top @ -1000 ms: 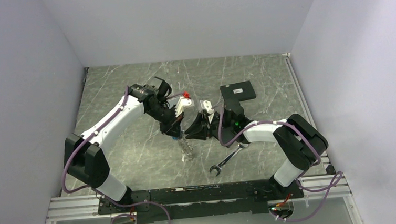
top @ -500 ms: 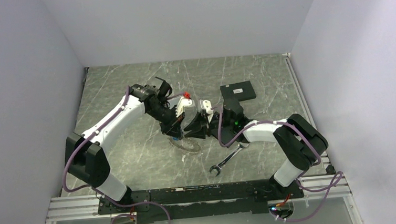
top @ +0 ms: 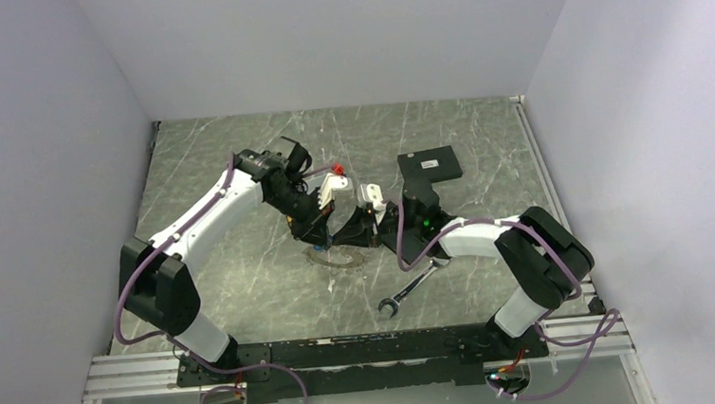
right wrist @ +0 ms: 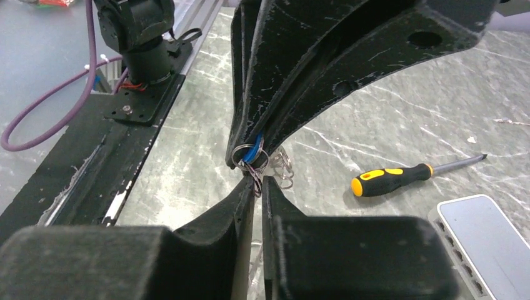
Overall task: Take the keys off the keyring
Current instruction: Remove the key from the keyring.
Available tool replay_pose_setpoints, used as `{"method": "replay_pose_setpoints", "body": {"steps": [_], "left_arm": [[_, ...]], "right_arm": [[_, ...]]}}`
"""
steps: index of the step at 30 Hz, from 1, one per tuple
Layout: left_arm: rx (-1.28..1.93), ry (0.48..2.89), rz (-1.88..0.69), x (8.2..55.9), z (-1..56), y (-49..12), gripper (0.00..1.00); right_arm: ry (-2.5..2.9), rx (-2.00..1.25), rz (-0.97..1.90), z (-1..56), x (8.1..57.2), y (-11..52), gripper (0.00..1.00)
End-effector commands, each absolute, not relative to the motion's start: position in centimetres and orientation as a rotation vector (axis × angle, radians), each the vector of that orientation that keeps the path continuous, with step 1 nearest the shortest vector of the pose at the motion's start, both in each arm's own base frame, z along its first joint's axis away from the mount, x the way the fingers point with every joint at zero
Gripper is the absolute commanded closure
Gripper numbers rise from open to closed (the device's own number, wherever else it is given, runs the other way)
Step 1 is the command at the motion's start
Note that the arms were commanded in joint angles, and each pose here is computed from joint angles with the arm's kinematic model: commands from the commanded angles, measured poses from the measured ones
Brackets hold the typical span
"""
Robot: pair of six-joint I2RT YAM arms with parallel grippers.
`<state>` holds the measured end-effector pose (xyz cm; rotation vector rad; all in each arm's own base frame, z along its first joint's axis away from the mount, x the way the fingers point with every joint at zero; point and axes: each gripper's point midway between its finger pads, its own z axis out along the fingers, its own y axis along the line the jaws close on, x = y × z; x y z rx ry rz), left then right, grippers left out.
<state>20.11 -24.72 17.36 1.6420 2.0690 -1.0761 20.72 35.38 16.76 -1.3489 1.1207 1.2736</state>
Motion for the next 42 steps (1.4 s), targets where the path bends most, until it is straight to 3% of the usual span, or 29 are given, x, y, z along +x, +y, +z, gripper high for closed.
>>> {"method": "replay_pose_setpoints", "body": {"steps": [1, 3, 34, 40, 42], "left_arm": [[1.657, 1.975, -1.127, 20.0, 19.0, -25.7, 1.00], [1.657, 1.979, -1.118, 20.0, 19.0, -25.6, 1.00], [1.482, 2.220, -0.892, 19.7, 14.7, -21.9, 1.00], [1.385, 2.240, -0.979, 19.7, 14.8, -22.6, 1.00], [1.387, 2.222, -1.033, 19.3, 15.7, -22.9, 0.92]], "right_arm": [[1.014, -1.394, 1.208, 18.3, 20.7, 35.6, 0.94], [1.022, -1.389, 1.201, 18.3, 20.7, 35.6, 1.00], [1.362, -0.826, 1.515, 19.7, 22.9, 34.9, 1.00], [1.338, -0.821, 1.533, 19.9, 22.5, 34.6, 1.00], [1.306, -0.839, 1.529, 20.2, 22.3, 34.4, 1.00]]}}
